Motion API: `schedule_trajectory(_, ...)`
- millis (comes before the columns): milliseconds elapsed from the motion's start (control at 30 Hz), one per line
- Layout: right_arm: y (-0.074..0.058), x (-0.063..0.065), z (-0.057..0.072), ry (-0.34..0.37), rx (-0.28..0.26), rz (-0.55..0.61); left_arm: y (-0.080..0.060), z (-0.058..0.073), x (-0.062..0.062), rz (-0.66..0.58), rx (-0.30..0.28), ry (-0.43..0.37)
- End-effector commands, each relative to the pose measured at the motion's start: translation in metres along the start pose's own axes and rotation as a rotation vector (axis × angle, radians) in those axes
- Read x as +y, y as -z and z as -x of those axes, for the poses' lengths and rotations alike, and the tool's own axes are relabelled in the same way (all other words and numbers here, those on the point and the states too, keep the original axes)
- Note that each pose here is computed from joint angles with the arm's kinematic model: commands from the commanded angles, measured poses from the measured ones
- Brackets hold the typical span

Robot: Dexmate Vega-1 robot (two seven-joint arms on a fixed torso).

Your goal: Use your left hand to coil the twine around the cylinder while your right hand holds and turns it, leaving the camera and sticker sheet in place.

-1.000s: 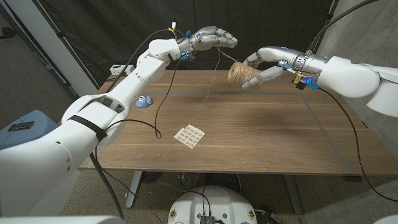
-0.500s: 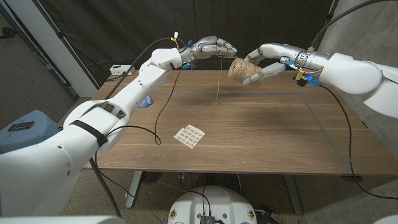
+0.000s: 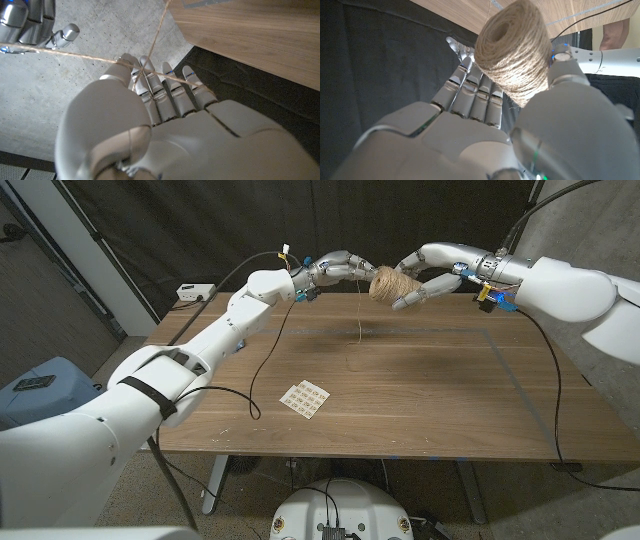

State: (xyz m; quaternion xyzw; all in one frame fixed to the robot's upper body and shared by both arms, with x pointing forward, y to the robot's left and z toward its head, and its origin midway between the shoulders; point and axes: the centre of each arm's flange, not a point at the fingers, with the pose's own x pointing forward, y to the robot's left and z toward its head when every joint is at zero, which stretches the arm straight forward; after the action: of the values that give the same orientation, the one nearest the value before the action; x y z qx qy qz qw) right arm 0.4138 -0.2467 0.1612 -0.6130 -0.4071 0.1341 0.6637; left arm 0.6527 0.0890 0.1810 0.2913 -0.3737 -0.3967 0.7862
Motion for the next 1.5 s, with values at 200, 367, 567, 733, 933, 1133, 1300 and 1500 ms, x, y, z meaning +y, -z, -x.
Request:
schedule_trajectory(200, 0.007, -0.007, 0.0, 0.001, 0.015, -0.025, 0.021, 0.002, -0.017, 0.01, 0.006, 0.005)
schedule_trajectory(367, 0.009, -0.008, -0.001, -0.004, 0.013, -0.037, 0.027, 0.005, -0.022, 0.012, 0.01, 0.002)
schedule_trajectory(567, 0.013, -0.01, -0.003, -0.006, 0.015, -0.05, 0.036, 0.008, -0.029, 0.03, 0.028, 0.005)
schedule_trajectory(733, 0.017, -0.011, -0.005, -0.008, 0.021, -0.053, 0.045, 0.012, -0.036, 0.047, 0.044, 0.008)
schedule_trajectory(933, 0.02, -0.014, -0.009, -0.011, 0.024, -0.05, 0.053, 0.016, -0.04, 0.066, 0.061, 0.003)
schedule_trajectory(1133, 0.02, -0.017, -0.011, -0.009, 0.024, -0.044, 0.059, 0.018, -0.042, 0.074, 0.08, 0.003)
schedule_trajectory(1300, 0.021, -0.02, -0.012, -0.009, 0.03, -0.04, 0.065, 0.019, -0.045, 0.087, 0.09, 0.004)
schedule_trajectory(1500, 0.022, -0.022, -0.013, -0.01, 0.029, -0.04, 0.071, 0.022, -0.051, 0.092, 0.096, 0.001)
